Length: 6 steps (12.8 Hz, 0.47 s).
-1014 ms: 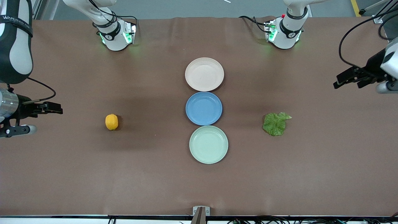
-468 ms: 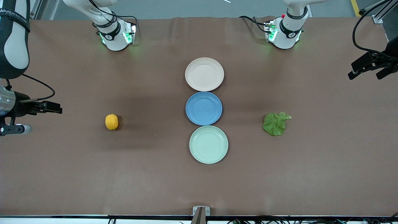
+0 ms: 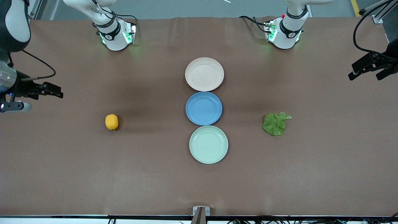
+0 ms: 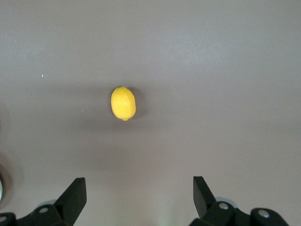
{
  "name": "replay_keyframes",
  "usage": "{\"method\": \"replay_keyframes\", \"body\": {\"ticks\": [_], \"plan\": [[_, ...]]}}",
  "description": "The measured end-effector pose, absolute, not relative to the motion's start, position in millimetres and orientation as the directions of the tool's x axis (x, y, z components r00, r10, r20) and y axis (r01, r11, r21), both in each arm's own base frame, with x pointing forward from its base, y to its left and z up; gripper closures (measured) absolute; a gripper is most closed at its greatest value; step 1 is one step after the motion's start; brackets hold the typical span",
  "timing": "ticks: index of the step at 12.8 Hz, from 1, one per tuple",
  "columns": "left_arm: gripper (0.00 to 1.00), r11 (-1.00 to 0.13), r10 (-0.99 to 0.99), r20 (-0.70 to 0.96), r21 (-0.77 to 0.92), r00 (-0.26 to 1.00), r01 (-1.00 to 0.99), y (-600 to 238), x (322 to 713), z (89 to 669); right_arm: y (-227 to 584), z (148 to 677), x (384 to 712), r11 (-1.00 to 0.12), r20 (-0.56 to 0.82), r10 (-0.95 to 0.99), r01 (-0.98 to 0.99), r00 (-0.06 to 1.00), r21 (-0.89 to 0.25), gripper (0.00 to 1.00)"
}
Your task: Pick lemon and lettuce from plates
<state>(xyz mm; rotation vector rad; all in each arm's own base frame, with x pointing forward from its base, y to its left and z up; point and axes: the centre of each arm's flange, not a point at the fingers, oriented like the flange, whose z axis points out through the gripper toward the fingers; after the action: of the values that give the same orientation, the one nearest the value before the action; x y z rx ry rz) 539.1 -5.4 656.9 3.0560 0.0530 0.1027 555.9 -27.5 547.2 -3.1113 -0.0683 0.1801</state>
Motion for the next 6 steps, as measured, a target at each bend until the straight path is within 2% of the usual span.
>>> {"method": "replay_keyframes", "body": {"ticks": [6], "plan": [[0.00, -0.996, 0.037, 0.065, 0.084, 0.997, 0.032, -5, 539, 656, -34, 563, 535, -0.997, -0.097, 0.066, 0.063, 0.993, -0.034, 0.00]]}}
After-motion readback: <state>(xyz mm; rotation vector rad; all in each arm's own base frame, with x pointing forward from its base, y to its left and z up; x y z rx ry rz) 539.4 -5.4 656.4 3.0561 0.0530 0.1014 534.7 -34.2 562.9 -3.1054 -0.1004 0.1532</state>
